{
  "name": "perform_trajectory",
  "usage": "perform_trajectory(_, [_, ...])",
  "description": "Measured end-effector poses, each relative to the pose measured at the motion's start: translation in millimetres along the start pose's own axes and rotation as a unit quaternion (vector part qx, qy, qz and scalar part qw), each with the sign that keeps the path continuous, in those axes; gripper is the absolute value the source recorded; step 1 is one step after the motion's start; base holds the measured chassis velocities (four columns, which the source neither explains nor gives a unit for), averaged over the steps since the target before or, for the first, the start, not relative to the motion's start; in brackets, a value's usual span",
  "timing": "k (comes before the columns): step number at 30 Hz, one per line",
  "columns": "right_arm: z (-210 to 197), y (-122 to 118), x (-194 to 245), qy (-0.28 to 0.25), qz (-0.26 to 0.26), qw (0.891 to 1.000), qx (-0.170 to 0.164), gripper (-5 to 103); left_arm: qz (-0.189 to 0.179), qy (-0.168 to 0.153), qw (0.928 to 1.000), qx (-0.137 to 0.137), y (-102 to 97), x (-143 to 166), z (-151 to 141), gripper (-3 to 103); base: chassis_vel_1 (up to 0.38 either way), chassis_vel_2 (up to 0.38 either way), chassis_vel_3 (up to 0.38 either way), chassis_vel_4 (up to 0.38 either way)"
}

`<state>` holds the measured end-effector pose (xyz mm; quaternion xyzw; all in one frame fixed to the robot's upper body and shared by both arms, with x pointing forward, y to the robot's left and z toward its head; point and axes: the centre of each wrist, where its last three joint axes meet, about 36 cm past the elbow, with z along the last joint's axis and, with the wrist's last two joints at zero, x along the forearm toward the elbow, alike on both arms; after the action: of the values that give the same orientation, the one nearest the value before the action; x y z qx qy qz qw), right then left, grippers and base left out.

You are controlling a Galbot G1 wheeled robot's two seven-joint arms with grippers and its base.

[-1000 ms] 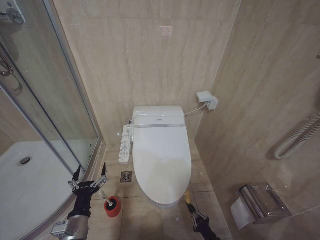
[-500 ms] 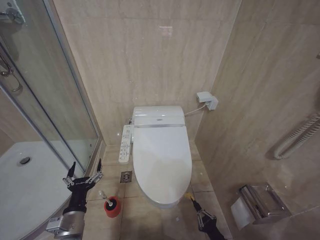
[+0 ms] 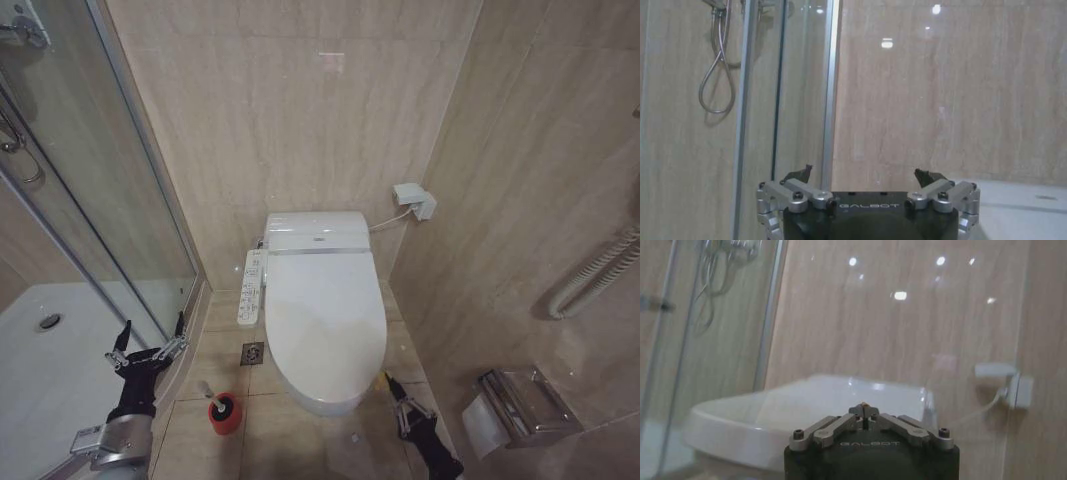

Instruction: Open the toilet lid, clean the toilet bowl with a toilet brush, close the toilet lid, and flush.

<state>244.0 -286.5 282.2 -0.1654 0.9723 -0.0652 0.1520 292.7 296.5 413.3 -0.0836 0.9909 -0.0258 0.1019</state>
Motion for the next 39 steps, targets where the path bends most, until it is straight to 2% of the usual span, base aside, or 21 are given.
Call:
perform_trajectory(5, [-35.7,-12.4,-33.1,-0.049,0.026,0.998,-0.005,0,-0.003,0.005,1.0,0.0,1.3,-2.9,5.9,100,0.0,0.0,0.0,0.0])
perform_trajectory(15, [-79.5,-39.5,-92.8,-0.103,0.061,0.993,-0.024,0,0.002,0.014,0.9999,0.0,-2.8,-2.2,13.7,100,0.0,0.0,0.0,0.0])
perform_trajectory(27, [-106.7,-66.8,-146.8,-0.153,0.061,0.985,-0.051,0,0.0,0.025,0.9996,-0.014,3.6,-2.6,17.8,100,0.0,0.0,0.0,0.0])
perform_trajectory(31, [-116.5,-91.5,-181.3,-0.166,0.058,0.983,-0.059,0,0.0,0.029,0.9994,-0.02,6.0,-4.3,21.8,100,0.0,0.0,0.0,0.0])
perform_trajectory(32, [-116.5,-91.5,-181.3,-0.166,0.058,0.983,-0.059,0,0.0,0.029,0.9994,-0.02,6.0,-4.3,21.8,100,0.0,0.0,0.0,0.0])
perform_trajectory(34, [-120.7,-108.9,-209.4,-0.172,0.057,0.982,-0.062,0,-0.001,0.033,0.9992,-0.025,7.2,-5.2,25.3,100,0.0,0.0,0.0,0.0])
perform_trajectory(39, [-108.6,-127.2,-250.0,-0.164,0.049,0.983,-0.063,0,-0.001,0.038,0.9988,-0.032,8.4,-5.8,29.0,100,0.0,0.0,0.0,0.0])
